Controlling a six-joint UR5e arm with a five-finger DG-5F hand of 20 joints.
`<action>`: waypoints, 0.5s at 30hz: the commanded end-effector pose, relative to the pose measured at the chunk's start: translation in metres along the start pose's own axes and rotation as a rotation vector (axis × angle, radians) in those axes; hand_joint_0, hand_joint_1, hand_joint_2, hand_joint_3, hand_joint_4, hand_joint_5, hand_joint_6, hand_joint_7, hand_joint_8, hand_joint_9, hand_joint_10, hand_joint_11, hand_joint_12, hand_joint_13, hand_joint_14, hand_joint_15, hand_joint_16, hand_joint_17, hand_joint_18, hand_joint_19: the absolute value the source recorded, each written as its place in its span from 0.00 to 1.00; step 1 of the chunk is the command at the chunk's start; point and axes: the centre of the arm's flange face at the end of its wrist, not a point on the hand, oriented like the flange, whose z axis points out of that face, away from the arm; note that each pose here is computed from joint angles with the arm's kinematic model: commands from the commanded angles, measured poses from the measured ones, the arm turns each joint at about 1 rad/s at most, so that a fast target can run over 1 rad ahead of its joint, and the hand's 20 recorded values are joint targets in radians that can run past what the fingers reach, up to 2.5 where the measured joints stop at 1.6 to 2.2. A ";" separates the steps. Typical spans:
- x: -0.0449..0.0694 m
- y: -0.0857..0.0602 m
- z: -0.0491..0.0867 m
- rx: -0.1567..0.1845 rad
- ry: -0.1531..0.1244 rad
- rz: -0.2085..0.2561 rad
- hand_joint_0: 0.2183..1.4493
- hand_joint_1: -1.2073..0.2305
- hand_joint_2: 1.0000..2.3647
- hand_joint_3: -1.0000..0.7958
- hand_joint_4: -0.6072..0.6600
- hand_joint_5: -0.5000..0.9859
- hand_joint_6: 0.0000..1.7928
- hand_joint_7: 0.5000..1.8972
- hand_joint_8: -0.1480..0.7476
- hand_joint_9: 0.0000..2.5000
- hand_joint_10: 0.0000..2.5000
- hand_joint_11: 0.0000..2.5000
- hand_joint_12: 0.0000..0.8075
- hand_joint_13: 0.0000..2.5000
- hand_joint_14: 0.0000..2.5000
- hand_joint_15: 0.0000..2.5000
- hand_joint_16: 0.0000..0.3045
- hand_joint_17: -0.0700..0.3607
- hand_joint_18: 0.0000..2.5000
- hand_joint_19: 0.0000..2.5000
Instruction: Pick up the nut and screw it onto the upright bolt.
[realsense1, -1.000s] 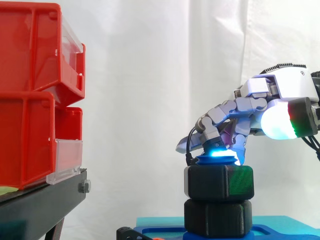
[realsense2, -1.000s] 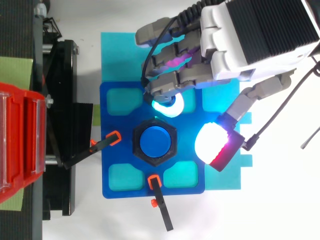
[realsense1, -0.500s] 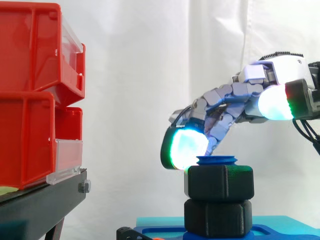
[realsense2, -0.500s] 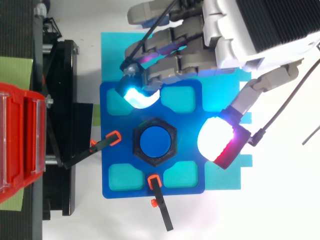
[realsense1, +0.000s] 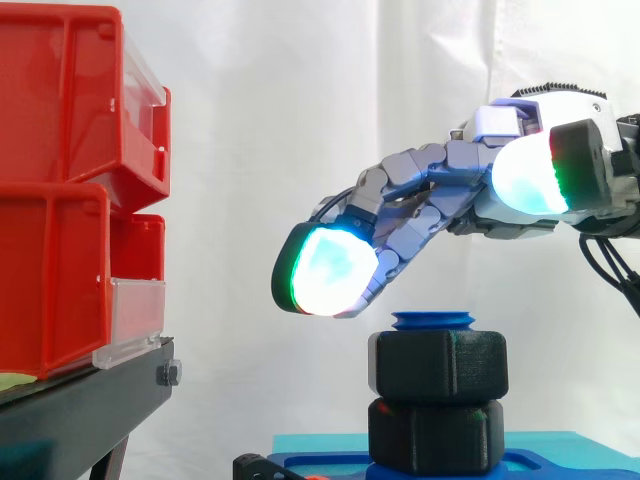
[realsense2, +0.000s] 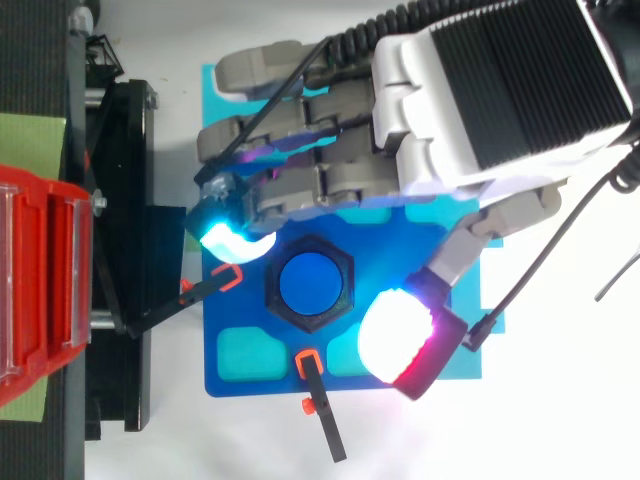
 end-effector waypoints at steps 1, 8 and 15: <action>0.006 0.007 0.006 -0.007 -0.018 0.005 0.21 0.75 0.00 0.28 0.63 0.25 0.28 0.11 0.38 0.20 0.00 0.00 0.36 0.08 0.00 0.00 0.10 0.32 0.00 0.00; 0.012 0.013 0.010 -0.014 -0.021 0.005 0.21 0.75 0.00 0.28 0.63 0.26 0.28 0.14 0.39 0.20 0.00 0.00 0.36 0.08 0.00 0.00 0.10 0.32 0.00 0.00; 0.033 0.004 0.013 -0.014 -0.011 0.024 0.22 0.75 0.00 0.28 0.64 0.27 0.28 0.22 0.40 0.20 0.00 0.00 0.37 0.09 0.00 0.00 0.10 0.32 0.00 0.00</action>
